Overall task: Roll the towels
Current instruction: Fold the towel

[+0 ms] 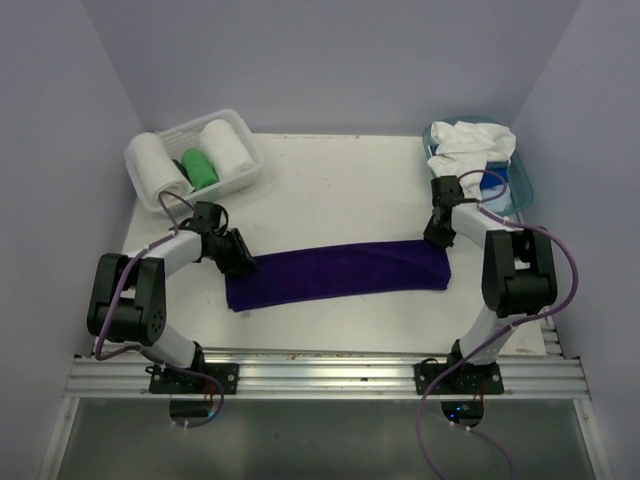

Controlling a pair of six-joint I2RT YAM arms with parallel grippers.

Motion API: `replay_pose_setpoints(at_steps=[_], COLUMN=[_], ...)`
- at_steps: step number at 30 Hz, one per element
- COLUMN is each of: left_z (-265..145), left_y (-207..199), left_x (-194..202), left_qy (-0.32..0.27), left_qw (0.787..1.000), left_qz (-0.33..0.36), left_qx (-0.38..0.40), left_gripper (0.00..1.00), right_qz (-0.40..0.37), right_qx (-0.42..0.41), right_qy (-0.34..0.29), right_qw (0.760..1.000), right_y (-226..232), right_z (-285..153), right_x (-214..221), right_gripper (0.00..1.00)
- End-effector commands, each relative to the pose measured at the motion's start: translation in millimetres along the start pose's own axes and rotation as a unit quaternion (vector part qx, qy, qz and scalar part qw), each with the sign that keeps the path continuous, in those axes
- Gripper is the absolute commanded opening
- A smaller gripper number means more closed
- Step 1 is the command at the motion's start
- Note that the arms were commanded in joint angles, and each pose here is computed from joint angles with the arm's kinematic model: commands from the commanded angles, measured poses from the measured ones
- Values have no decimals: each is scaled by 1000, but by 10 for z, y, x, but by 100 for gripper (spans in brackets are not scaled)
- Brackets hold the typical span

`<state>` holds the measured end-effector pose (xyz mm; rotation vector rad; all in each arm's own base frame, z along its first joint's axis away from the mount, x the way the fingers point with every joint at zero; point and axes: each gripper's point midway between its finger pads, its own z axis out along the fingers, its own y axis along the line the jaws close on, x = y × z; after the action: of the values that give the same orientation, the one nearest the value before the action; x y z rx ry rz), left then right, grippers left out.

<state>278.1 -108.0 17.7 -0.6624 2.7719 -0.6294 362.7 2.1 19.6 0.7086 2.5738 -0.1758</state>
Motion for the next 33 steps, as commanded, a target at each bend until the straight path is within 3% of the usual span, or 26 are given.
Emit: replay_pose_setpoints(at_steps=[1, 9, 10, 21, 26, 30, 33], left_z=[-133, -611, -601, -244, -47, -89, -365], left_y=[307, 392, 451, 669, 639, 559, 549], left_x=[-176, -77, -26, 183, 342, 240, 6], left_qy=[-58, -104, -101, -63, -30, -36, -83], left_qw=[995, 989, 989, 990, 994, 994, 987], left_qz=[37, 42, 38, -29, -40, -38, -30], left_qx=[-68, -98, -106, -124, -98, -100, -132], left_gripper=[43, 61, 69, 67, 53, 0, 0], right_qz=[25, 25, 23, 12, 16, 11, 5], right_qx=[-18, -62, -68, -73, -76, -71, -75], right_qy=[-36, -43, -37, -30, -32, -39, -41], right_qw=[999, 997, 997, 997, 996, 997, 996], right_y=[29, 26, 40, -6, -21, -47, -58], right_z=[-150, -409, -413, -453, -504, -554, -602], right_x=[-160, -48, -11, 126, 123, 83, 80], right_gripper=[25, 33, 33, 34, 33, 33, 33])
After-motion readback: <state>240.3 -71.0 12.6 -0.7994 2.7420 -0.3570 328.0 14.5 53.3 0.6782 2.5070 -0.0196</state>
